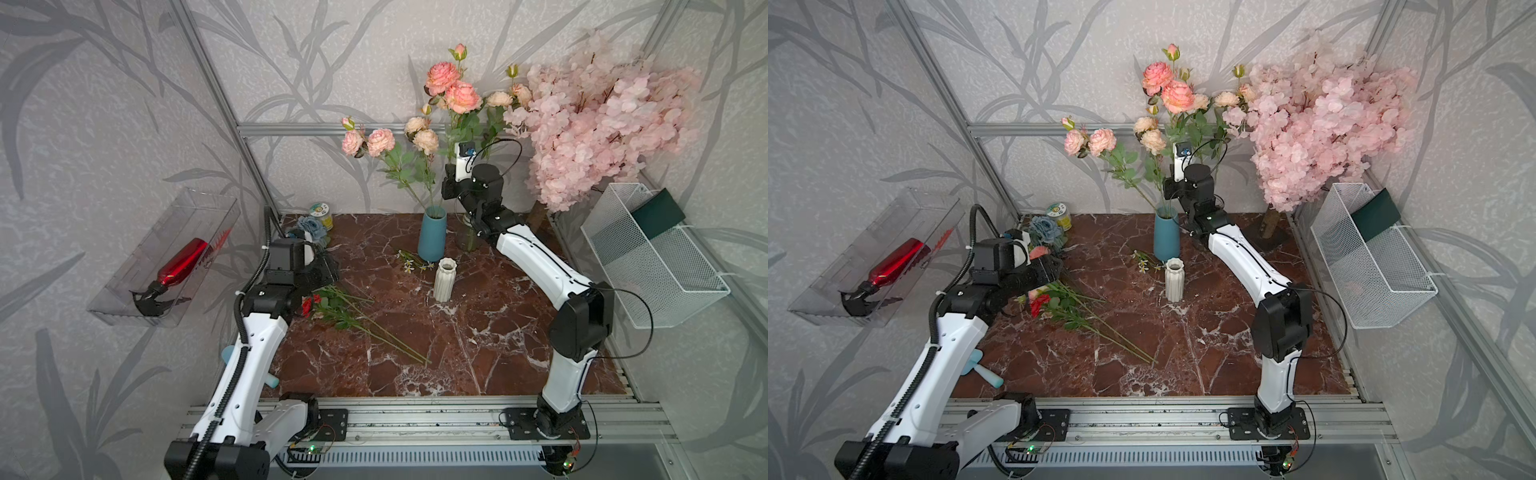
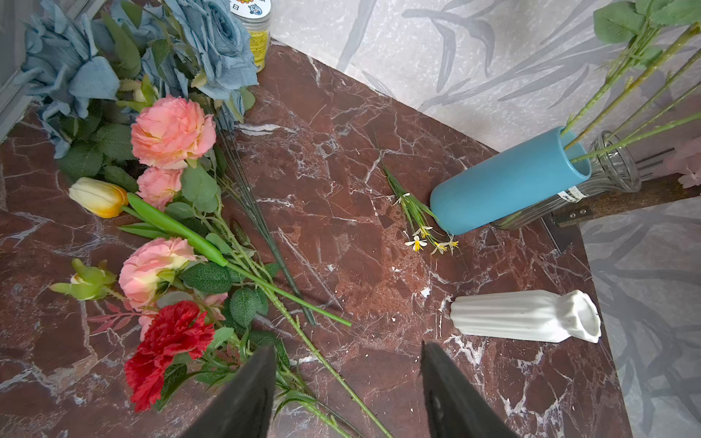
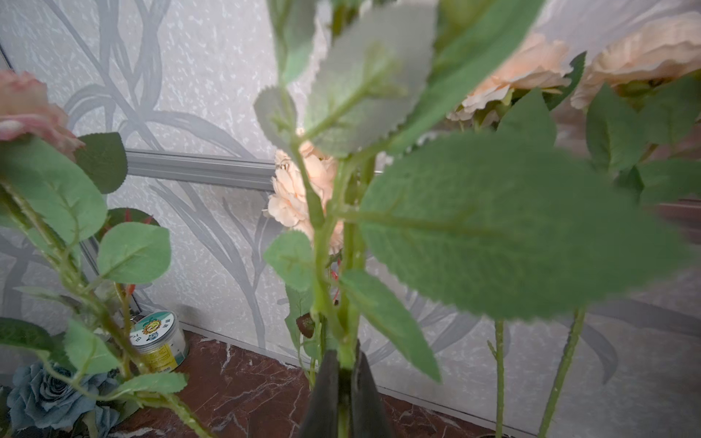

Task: Place the pink flowers into the vase
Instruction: Place the flower in the vase.

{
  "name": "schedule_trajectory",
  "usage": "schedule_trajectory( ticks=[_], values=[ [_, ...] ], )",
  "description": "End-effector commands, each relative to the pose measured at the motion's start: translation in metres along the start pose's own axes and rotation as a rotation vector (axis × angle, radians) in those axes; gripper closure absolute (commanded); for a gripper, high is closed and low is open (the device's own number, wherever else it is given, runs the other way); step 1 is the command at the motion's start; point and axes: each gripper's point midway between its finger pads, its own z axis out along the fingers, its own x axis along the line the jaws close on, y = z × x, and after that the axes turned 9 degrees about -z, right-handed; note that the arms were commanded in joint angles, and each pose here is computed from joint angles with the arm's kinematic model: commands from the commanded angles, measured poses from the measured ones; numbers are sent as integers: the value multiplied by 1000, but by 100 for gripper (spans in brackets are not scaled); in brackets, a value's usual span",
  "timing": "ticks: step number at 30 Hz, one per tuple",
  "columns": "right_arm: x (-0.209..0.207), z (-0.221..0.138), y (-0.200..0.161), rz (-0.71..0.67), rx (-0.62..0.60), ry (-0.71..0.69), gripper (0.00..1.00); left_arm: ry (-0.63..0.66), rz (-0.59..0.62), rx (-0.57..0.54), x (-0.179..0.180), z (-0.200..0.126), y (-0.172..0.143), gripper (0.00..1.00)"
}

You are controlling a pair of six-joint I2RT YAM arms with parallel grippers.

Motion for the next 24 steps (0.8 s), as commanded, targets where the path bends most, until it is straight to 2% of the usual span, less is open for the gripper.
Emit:
schedule_trajectory(
  ticks=[1, 24],
  values=[
    [2, 4, -7, 32, 23, 26, 100, -8, -9, -19, 1, -4, 2, 38],
    [18, 16, -69, 78, 132, 116, 100, -6, -17, -22, 2, -5, 3, 38]
  ],
)
